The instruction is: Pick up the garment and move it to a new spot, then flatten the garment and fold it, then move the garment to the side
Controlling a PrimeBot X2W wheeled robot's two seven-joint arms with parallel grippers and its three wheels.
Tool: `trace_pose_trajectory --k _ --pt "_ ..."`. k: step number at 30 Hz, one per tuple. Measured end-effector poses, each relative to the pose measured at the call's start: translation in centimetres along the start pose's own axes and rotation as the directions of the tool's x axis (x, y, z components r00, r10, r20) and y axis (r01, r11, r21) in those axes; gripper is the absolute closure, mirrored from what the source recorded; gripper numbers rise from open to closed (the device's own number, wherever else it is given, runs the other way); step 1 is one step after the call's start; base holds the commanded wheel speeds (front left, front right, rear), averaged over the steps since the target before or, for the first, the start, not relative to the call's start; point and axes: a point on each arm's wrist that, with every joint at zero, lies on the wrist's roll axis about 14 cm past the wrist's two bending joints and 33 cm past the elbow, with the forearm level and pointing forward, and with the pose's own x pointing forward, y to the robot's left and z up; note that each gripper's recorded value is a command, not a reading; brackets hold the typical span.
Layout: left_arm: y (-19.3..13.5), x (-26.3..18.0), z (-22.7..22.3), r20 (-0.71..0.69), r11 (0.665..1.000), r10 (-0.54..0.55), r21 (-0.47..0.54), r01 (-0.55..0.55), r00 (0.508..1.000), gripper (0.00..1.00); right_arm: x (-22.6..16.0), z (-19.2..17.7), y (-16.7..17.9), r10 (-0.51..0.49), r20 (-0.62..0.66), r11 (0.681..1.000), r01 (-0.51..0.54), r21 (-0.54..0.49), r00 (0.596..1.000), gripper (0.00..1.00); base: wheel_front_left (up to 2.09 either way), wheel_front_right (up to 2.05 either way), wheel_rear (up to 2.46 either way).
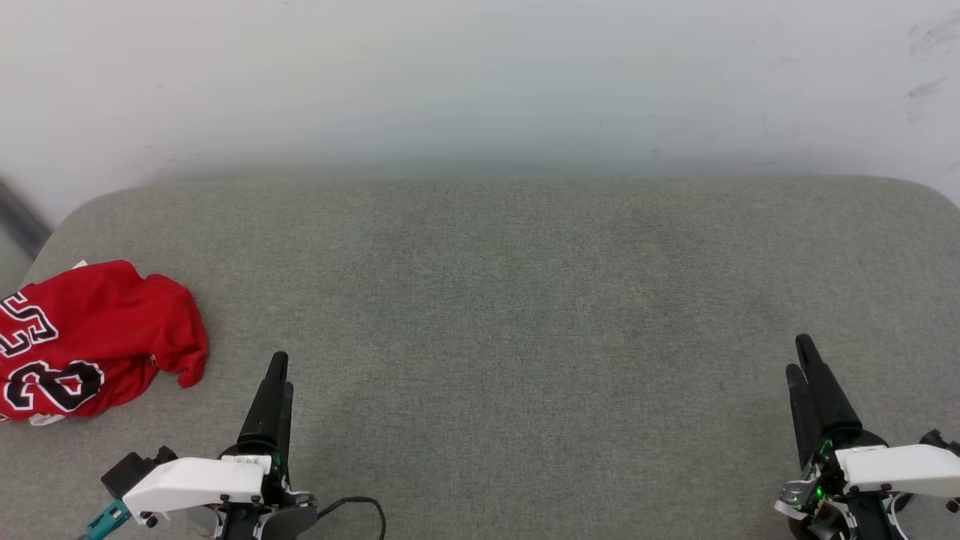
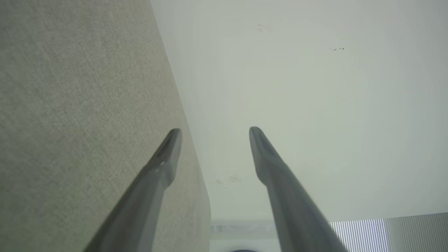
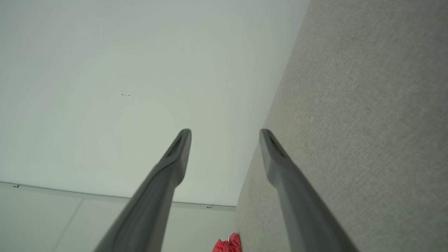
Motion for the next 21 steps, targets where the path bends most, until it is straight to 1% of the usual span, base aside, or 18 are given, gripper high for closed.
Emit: trace_pose_trajectory --k 5,9,15,21 --pt "-0.5 0.1 0.0 0.006 0.995 -0.015 0.094 0.015 1.0 0.0 0.1 0.1 0.6 0.018 0.004 0.993 -0.017 -0.119 1.0 0.0 0.0 0.0 0.0" --pt "-1.2 0.2 0.0 0.008 0.982 -0.036 0.183 0.034 0.999 0.0 0.1 0.1 1.0 0.029 0.005 0.973 -0.027 -0.227 1.0 0.0 0.0 0.0 0.0" --pt "-1.9 0.4 -0.7 -0.011 0.948 -0.059 0.313 0.059 0.998 0.0 0.1 -0.1 1.9 0.061 0.0 0.925 -0.057 -0.376 0.998 0.0 0.0 0.0 0.0" --pt "-2.2 0.5 -1.3 -0.026 0.895 -0.071 0.44 0.075 0.997 0.0 -0.1 -0.3 2.0 0.068 -0.008 0.858 -0.063 -0.51 0.998 0.0 0.0 0.0 0.0"
